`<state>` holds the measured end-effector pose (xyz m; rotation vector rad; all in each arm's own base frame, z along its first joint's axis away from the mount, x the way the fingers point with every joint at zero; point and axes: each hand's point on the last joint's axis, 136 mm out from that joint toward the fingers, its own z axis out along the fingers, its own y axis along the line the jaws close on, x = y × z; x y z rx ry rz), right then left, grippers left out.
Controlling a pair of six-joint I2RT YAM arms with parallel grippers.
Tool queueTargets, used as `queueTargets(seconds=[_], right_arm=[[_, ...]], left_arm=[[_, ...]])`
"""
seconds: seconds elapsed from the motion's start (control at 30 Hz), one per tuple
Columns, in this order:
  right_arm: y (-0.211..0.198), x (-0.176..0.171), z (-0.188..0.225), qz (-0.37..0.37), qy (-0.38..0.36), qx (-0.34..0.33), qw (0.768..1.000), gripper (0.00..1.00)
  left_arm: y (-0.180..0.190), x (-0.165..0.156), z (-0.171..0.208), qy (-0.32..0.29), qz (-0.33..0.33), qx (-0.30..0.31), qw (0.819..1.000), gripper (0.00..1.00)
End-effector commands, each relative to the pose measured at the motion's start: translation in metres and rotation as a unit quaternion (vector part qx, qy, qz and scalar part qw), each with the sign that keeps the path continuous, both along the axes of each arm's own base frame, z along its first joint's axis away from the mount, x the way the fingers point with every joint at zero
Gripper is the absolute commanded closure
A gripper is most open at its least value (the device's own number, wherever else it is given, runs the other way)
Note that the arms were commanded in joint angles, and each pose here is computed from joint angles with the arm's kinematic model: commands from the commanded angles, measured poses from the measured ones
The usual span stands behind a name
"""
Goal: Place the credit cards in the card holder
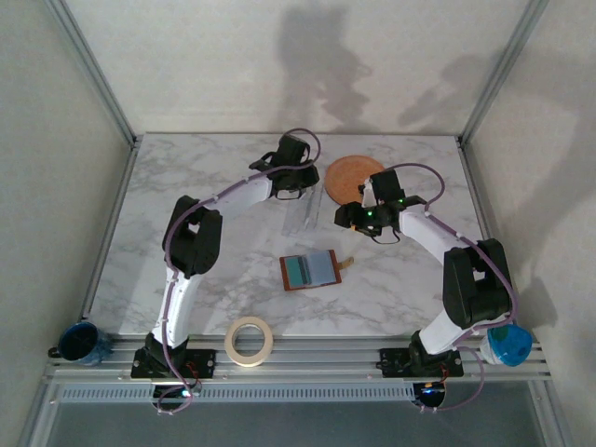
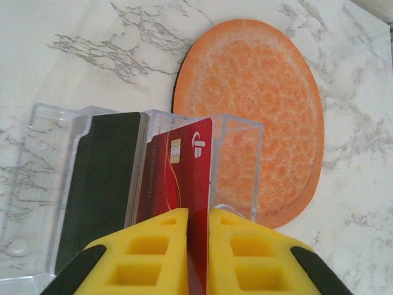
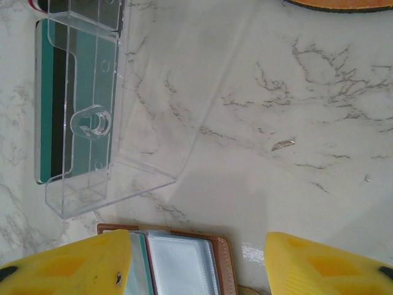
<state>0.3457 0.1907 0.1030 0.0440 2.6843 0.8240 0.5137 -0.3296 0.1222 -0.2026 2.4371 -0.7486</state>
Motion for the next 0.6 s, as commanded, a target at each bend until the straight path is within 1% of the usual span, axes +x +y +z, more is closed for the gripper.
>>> queueTargets(seconds=[0.0,0.57], right_arm=[[0.0004,0.0029,0.0002,0.006,0.002,0.0,1.0,0.41],[0.0003,0.0052,0.0032,0.005,-0.003,0.001,1.0,0.4]], left_arm=[[0.0026,-0.0012,0.0373,-0.032,0.001,-0.003,0.999,0.91],[0.006,-0.0019,0.0385,-0.032,0.003,0.007,0.999,0.95]])
